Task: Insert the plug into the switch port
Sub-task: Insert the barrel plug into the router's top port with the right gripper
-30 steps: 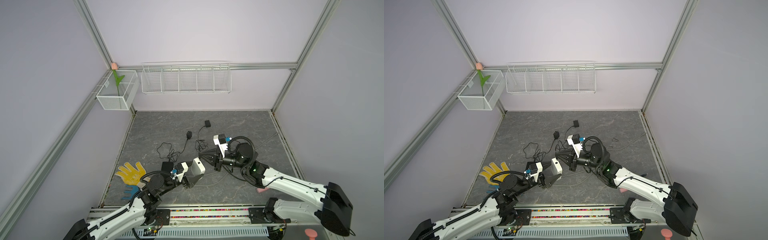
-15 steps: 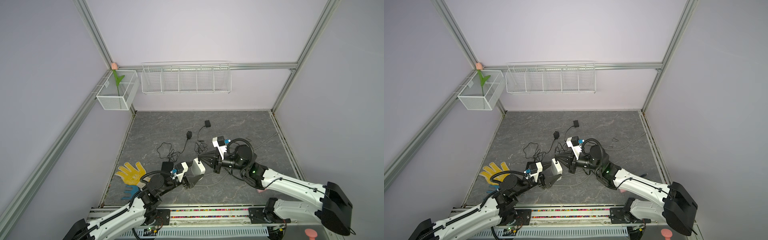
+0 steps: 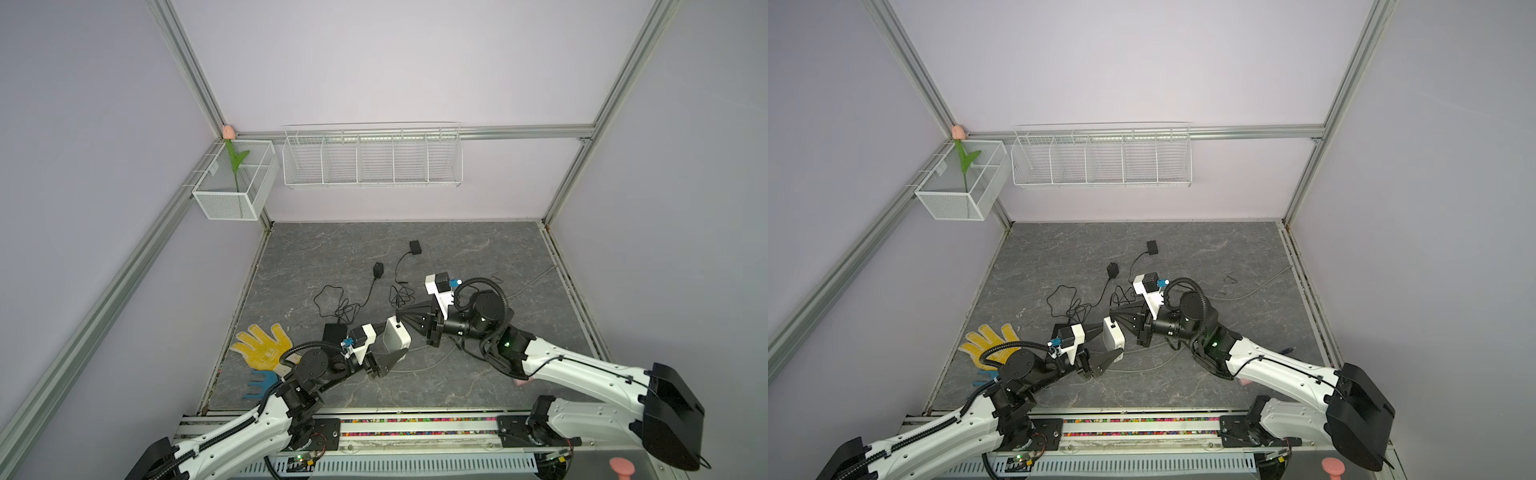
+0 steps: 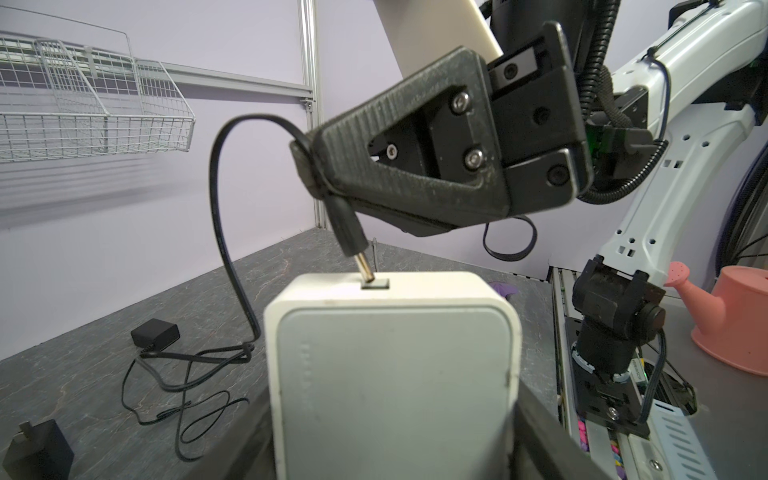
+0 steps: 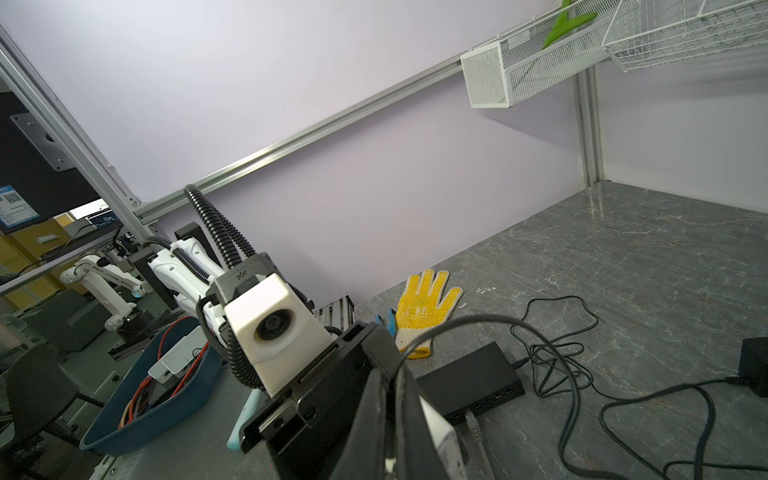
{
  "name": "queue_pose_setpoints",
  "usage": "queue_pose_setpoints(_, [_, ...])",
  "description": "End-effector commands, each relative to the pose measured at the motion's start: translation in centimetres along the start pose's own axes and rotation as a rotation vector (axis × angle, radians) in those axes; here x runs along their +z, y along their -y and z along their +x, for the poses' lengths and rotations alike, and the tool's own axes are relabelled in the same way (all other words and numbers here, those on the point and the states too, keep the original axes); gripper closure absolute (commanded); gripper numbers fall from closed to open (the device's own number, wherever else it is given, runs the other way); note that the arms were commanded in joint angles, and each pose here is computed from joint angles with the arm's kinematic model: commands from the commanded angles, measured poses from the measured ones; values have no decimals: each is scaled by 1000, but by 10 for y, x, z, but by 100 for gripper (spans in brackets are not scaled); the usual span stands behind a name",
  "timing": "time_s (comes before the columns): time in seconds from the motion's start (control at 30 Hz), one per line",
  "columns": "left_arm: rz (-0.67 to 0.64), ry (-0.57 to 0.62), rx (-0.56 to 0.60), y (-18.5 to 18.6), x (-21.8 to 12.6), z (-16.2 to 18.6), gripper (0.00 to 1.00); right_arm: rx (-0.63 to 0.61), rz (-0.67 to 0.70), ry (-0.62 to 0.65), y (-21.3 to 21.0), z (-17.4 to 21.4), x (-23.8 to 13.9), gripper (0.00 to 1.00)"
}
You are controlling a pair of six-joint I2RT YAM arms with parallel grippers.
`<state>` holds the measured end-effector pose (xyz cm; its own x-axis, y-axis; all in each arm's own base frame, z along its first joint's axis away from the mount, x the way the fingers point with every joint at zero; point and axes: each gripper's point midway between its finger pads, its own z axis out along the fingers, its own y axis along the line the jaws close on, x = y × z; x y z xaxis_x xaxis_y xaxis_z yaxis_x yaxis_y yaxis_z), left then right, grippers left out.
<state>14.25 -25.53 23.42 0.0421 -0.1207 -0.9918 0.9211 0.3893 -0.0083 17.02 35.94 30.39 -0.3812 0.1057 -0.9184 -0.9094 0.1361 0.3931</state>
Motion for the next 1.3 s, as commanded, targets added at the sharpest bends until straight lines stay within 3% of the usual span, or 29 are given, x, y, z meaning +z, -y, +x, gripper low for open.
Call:
queue_pose_setpoints(0.0, [-3,61,7,1,-1,-16,100,1,-8,16,-1,2,1,93])
queue_pose_setpoints(0.87, [-40,170,-58,-4,-7,-36,100,21,27,-9,9,27,-5,93])
queue_pose_setpoints(1.27, [-19,211,-46,1,-10,-54,100,23,106,-86,23,48,-8,93])
